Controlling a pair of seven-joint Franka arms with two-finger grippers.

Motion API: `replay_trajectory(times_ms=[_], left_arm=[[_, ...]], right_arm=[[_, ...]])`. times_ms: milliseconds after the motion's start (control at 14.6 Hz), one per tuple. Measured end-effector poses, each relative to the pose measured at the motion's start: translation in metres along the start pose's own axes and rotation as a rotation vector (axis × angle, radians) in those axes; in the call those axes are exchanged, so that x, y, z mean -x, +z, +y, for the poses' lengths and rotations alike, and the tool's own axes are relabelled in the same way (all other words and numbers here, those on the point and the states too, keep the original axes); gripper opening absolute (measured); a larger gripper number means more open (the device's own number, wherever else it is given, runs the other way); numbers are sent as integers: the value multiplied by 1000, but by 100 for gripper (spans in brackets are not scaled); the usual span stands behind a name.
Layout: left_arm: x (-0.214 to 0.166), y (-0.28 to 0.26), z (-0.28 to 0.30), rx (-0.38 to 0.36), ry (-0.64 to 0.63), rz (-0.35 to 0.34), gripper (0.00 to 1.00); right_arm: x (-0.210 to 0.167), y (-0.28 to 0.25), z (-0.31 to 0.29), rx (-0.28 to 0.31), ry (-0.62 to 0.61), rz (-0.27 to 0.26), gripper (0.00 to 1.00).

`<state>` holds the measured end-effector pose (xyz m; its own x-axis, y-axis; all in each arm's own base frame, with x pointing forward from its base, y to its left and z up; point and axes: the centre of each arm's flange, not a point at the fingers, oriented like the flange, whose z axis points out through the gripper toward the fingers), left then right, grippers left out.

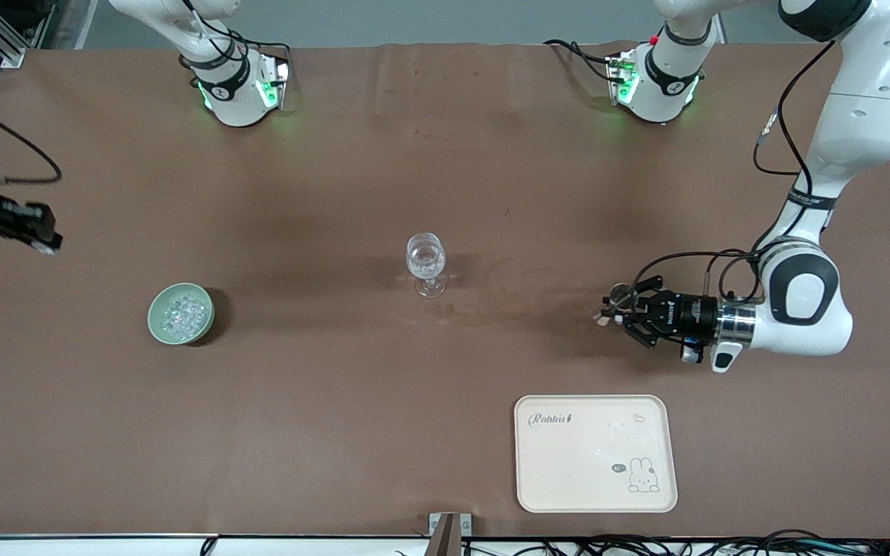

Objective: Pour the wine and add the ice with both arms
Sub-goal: 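Lift the ice cube with the right gripper while the left gripper carries the jigger, then tilt the jigger over the wine glass with the left gripper to pour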

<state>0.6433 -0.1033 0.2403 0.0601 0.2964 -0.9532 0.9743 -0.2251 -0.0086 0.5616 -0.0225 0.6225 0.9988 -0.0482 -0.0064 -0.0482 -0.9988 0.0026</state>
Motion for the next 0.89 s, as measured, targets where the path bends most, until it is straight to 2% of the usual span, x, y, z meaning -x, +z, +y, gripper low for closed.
replay_trajectory(times_ms=[206,412,893], left_arm=[[30,24,11,19,-10,19,21],[59,54,21,44,-35,58,21],[132,159,25,78,-33,191,21]], right_arm=[[22,-29,0,0,1,30,23],[18,-24,1,0,2,49,23],[14,-19,1,-1,2,50,23]])
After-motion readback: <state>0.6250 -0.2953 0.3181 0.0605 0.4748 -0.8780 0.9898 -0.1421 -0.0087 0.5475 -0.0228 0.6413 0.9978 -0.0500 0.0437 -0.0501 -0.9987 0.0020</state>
